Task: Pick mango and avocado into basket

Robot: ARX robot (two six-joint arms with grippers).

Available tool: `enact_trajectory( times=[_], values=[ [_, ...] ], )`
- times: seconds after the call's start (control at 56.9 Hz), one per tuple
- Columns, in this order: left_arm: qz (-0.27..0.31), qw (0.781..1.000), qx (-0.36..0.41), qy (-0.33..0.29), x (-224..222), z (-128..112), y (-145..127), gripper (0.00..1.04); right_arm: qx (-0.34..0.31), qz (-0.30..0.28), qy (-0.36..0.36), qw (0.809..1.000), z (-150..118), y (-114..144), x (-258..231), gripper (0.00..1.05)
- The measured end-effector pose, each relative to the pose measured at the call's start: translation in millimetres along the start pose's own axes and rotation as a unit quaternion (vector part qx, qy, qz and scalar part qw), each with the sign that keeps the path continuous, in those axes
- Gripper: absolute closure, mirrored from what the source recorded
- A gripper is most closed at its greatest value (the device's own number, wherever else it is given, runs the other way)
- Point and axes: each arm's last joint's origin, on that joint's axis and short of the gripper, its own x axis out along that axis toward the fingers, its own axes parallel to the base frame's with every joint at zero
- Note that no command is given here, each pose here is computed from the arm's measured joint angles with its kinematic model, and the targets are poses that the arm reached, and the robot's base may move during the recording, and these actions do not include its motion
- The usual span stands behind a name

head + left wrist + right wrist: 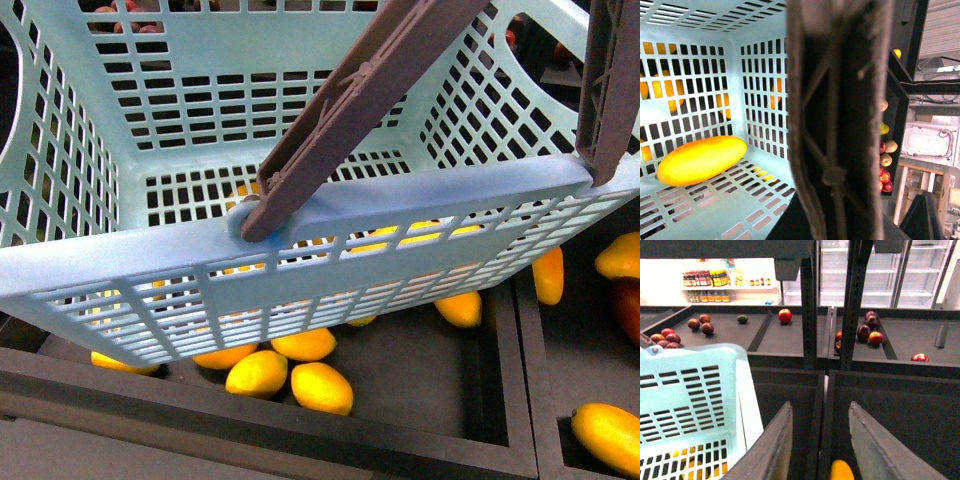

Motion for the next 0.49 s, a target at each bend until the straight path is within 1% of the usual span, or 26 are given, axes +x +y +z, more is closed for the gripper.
enact_trajectory(
  times=[0.035,0.053,0.176,0.492],
  values=[
    [-0.001,1.0,0.0,0.001,0,0,0,0.99,-0.002,0.006,0.0,1.0,-2,-3,-3,0.81],
    [-0.001,1.0,-0.001,0.001,0,0,0,0.99,-0.004,0.009,-0.001,1.0,-4,-5,-7,0.86],
    [0.003,1.0,0.0,-0.005,0,1,1,0.99,-0.007,-0.003,-0.004,1.0,-10,-10,-19,1.03],
    [0.002,1.0,0.0,-0.002,0,1,0,0.99,-0.009,-0.003,-0.005,1.0,-27,-11,-47,1.02]
  ],
)
